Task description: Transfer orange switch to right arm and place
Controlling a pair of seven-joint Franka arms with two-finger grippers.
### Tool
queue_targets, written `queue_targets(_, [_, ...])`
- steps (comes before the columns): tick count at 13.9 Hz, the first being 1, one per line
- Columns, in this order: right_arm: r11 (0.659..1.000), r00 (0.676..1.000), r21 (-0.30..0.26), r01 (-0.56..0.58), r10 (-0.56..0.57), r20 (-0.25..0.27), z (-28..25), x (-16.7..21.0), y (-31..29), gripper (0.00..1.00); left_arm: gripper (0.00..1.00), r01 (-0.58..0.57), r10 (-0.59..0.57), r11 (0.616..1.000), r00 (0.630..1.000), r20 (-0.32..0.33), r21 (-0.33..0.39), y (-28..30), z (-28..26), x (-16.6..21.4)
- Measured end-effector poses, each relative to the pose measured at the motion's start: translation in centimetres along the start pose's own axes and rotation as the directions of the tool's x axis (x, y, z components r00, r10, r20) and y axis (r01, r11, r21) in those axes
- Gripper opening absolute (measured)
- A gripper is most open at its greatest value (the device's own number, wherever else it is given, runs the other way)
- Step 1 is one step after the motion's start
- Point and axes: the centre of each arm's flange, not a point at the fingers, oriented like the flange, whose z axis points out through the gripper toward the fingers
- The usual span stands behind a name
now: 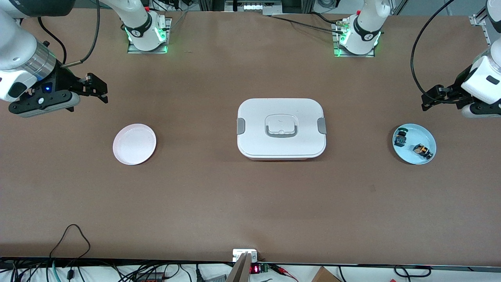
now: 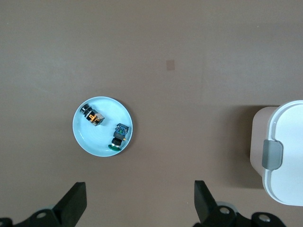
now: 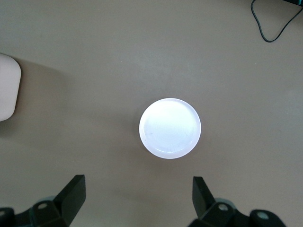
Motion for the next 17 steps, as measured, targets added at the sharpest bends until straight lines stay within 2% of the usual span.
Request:
queue_targets(9, [1.000, 1.000, 0.000, 0.001, -0.001, 0.001, 0.0, 0.0, 0.0, 1.00, 1.00, 0.005, -0.005, 1.000, 0.997, 0.077, 0.006, -0.3, 1.5, -0.2])
queue_targets(13, [1.000, 1.000, 0.002, 0.021, -0.021, 0.002, 0.0, 0.1, -1.2, 1.00, 1.00, 0.030, -0.032, 0.999, 0.977, 0.209, 0.012, -3.1, 5.9, 0.6])
queue_targets(15, [1.000, 1.000, 0.002, 0.030, -0.030, 0.002, 0.0, 0.1, -1.7, 1.00, 1.00, -0.027, 0.029, 1.000, 0.968, 0.249, -0.010, -5.3, 8.1, 1.2])
queue_targets(17, [1.000, 1.000, 0.002, 0.029, -0.029, 0.003, 0.0, 0.1, -1.7, 1.00, 1.00, -0.151, 0.158, 0.987, 0.958, 0.239, -0.046, -7.0, 10.0, 2.2])
